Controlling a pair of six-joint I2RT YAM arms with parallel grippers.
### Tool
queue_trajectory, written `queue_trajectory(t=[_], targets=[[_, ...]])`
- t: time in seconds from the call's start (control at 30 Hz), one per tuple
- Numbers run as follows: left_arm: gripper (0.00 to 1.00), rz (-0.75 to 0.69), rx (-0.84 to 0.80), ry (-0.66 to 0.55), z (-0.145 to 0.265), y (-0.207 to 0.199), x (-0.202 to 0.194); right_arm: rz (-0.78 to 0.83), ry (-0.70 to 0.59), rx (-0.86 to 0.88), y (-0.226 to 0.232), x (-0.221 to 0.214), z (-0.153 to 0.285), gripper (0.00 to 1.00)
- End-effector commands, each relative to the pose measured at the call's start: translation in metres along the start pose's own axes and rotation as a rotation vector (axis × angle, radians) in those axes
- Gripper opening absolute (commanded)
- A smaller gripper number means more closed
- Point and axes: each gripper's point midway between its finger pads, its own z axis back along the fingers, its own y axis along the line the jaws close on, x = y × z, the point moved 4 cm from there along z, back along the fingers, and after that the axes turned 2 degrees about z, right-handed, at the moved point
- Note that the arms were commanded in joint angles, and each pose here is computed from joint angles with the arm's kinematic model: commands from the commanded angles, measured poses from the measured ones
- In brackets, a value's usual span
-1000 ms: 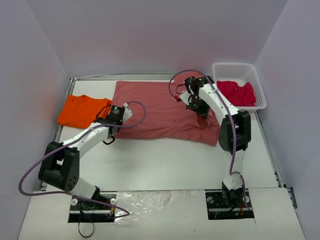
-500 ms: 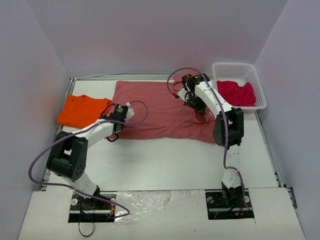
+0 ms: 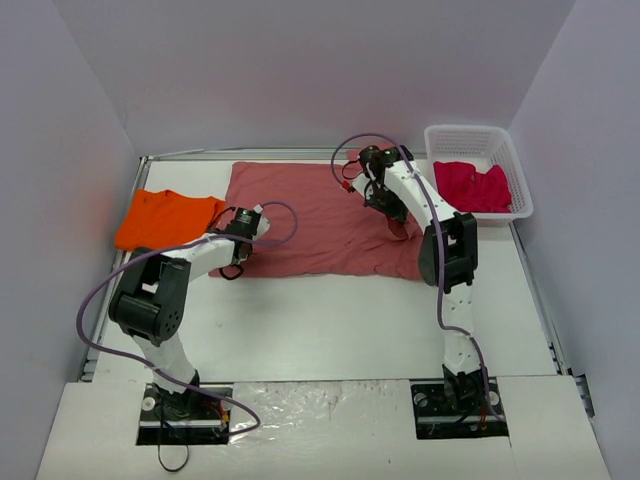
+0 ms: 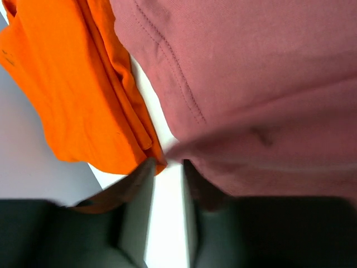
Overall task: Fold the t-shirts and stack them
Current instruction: Fold the flattened tshirt in 1/3 of the way
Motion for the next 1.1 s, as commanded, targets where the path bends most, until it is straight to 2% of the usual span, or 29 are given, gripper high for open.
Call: queue_trajectory(t=[0.0,0.03,0.1,0.27,0.63,1.07], targets=[[0.3,0.059,0.07,-0.019,0.002,0.019,0.013,0.006,0.039,-0.016,-0.005,-0.006,0.006,0.0],[0.42,0.067,0.086,-0.022,0.002,0.022,0.014,0.008,0.041,-0.013,-0.005,-0.007,0.005,0.0],[0.52,0.081,0.102,-0.031,0.004,0.025,0.017,0.01,0.039,-0.007,-0.004,-0.006,0.003,0.0],[0.64,0.138,0.189,-0.064,0.013,0.045,0.026,0.01,0.028,-0.018,-0.006,-0.002,0.002,0.0],[0.68,0.232,0.268,-0.131,0.044,0.077,0.029,0.008,-0.001,-0.071,-0.017,0.01,-0.002,0.0],[0.69,0.233,0.253,-0.105,0.037,0.071,0.022,0.03,-0.022,-0.099,-0.017,0.03,-0.01,0.0]])
